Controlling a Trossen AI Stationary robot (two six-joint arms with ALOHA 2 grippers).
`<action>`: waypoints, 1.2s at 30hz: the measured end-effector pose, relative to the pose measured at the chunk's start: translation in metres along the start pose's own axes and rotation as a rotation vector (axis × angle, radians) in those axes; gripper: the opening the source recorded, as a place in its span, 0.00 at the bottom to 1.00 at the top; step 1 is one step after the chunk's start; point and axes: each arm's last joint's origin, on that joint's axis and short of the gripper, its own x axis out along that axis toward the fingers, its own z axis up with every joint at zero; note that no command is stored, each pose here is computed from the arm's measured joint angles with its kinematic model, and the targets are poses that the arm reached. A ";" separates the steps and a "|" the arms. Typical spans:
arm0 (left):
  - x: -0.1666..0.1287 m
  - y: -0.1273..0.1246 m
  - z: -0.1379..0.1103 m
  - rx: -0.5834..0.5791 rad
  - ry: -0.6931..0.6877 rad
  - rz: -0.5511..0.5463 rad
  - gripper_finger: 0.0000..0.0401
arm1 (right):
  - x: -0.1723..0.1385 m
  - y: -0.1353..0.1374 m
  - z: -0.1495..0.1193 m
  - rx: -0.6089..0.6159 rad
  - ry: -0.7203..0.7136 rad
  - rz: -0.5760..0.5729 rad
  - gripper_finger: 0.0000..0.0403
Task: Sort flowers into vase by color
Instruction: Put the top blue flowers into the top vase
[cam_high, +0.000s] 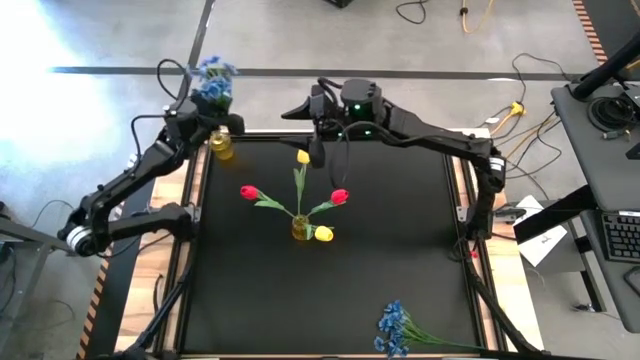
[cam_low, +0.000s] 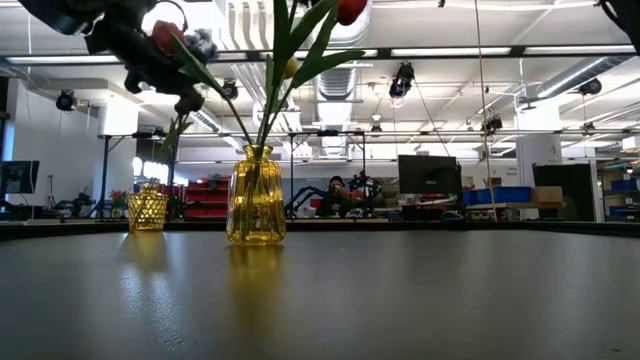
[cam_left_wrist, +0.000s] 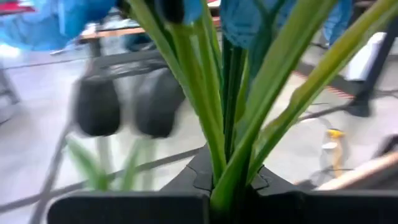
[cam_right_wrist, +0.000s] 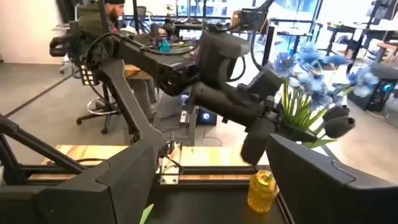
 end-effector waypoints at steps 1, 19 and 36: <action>0.002 0.004 -0.001 -0.006 0.005 0.032 0.00 | -0.004 0.001 0.002 0.002 0.007 -0.011 0.72; 0.018 0.007 -0.023 0.063 0.024 0.267 0.00 | -0.013 0.001 0.000 0.017 0.093 -0.051 0.60; 0.040 0.005 -0.037 0.015 0.135 0.364 0.00 | -0.014 0.001 -0.004 0.052 0.137 -0.065 0.58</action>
